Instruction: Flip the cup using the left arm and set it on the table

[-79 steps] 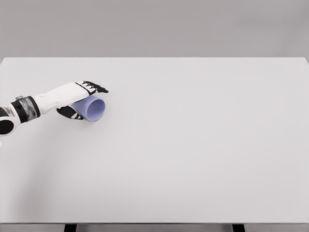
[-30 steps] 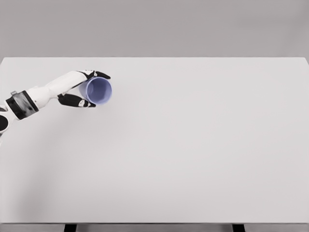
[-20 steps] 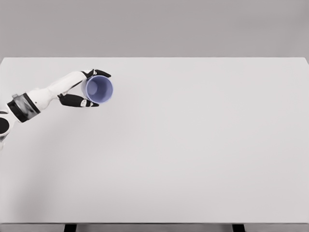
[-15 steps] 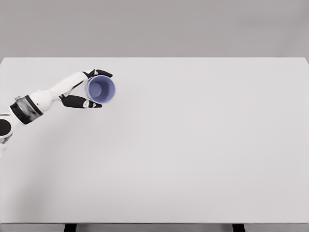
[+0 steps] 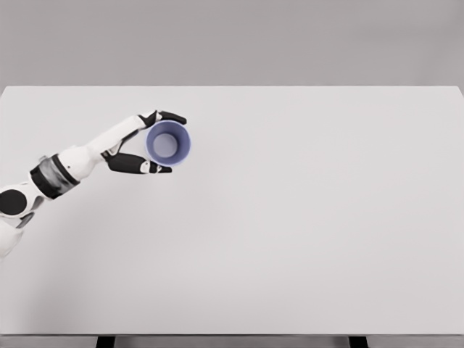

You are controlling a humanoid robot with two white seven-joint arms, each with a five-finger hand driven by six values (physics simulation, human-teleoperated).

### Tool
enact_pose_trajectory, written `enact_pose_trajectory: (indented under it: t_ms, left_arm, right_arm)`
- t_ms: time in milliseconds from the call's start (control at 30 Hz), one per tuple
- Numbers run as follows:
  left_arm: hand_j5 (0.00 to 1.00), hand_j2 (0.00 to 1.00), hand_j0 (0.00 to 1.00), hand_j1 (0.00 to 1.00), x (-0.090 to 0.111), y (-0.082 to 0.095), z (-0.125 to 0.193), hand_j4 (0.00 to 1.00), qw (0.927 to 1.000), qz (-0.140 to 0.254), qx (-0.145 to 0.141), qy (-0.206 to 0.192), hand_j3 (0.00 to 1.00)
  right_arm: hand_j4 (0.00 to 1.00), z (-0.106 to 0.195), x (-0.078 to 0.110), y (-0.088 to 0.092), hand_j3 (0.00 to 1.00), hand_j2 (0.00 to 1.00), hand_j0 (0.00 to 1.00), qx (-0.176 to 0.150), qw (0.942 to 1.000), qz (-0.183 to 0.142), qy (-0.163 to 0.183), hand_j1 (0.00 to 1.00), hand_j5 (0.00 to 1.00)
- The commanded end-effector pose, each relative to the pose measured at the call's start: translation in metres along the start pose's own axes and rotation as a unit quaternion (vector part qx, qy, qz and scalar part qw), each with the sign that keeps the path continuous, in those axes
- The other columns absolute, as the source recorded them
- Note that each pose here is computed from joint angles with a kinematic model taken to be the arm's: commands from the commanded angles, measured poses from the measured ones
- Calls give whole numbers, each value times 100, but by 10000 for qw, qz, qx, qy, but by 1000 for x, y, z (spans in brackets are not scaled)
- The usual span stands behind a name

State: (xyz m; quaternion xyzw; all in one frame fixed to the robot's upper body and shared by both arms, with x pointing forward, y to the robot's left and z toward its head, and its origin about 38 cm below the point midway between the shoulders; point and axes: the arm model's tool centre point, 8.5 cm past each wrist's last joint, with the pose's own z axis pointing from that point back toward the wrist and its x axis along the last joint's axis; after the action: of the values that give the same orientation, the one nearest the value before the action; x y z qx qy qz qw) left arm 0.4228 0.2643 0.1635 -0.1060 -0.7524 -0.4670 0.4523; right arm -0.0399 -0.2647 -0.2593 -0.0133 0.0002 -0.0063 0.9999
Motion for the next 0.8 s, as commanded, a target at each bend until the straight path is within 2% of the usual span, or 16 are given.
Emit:
enact_pose_trajectory:
  t_ms: [0, 300, 400, 767]
  left_arm:
    - [80, 80, 80, 80, 4, -4, -1, 80, 9999, 138, -36, -72, 80]
    - [80, 80, 80, 80, 12, -12, -1, 80, 9963, 804, 88, -294, 80]
    - [80, 80, 80, 80, 9, -18, 1, 80, 9946, 1005, 71, -261, 80]
    - [81, 81, 81, 81, 5, -38, 2, 81, 9912, 1301, -115, -199, 81]
  right_arm:
    - [100, 0, 0, 0, 100, 100, 100, 3, 10000, 0, 0, 100, 100]
    - [100, 0, 0, 0, 100, 100, 100, 3, 10000, 0, 0, 100, 100]
    - [100, 0, 0, 0, 100, 100, 100, 3, 10000, 0, 0, 100, 100]
    - [100, 0, 0, 0, 100, 100, 100, -4, 10000, 0, 0, 100, 100]
